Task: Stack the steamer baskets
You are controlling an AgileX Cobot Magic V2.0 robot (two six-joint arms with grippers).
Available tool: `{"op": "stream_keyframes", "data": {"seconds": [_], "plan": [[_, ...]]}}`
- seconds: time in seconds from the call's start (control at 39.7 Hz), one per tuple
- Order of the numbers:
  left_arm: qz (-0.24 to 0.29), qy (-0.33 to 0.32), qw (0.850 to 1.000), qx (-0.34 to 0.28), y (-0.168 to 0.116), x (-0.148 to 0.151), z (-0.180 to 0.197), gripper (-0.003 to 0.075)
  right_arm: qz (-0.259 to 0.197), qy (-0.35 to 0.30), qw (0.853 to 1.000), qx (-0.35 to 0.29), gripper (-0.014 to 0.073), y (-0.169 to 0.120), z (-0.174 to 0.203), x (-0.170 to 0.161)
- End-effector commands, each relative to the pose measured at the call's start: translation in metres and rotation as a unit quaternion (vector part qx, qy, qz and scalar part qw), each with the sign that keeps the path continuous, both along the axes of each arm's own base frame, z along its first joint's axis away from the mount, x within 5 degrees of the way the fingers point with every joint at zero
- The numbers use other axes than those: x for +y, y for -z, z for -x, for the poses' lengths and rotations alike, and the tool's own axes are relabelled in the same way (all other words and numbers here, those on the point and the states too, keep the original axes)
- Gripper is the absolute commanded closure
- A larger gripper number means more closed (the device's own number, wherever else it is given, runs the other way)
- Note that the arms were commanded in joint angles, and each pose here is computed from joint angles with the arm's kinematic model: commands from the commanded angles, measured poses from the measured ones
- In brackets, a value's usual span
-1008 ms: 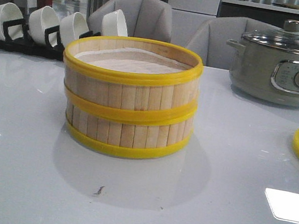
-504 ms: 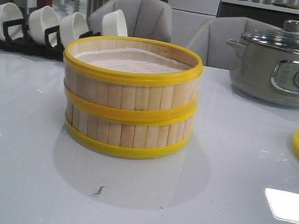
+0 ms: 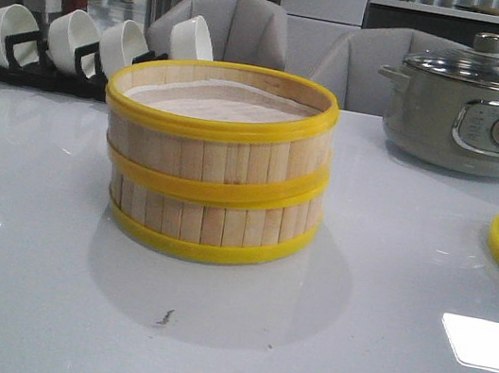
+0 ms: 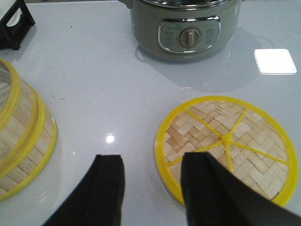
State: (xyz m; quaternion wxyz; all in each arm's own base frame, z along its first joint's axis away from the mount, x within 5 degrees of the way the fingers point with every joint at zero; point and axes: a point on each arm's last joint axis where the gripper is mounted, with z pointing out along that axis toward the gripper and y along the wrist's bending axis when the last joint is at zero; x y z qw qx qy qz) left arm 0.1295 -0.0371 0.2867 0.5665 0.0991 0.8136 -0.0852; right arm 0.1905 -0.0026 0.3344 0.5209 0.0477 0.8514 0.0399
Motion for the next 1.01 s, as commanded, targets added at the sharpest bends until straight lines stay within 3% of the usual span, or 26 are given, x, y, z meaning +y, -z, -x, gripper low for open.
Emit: {"op": "stream_keyframes", "data": {"seconds": [0.0,0.3,0.5,0.98], "plan": [[0.021,0.002,0.998,-0.055,-0.018,-0.001,-0.003,0.0636,0.002,0.006,0.999,-0.034,0.0205,-0.014,-0.014,-0.002],[0.021,0.002,0.998,-0.055,-0.018,-0.001,-0.003,0.0636,-0.012,0.022,0.991,0.133,0.0205,0.002,-0.064,-0.019],[0.021,0.002,0.998,-0.055,-0.018,-0.001,-0.003,0.0636,-0.019,0.047,0.986,0.158,0.0205,0.004,-0.096,-0.039],[0.021,0.002,0.998,-0.055,-0.018,-0.001,-0.003,0.0636,-0.020,0.066,0.975,0.212,0.0205,0.039,-0.153,-0.065]]}}
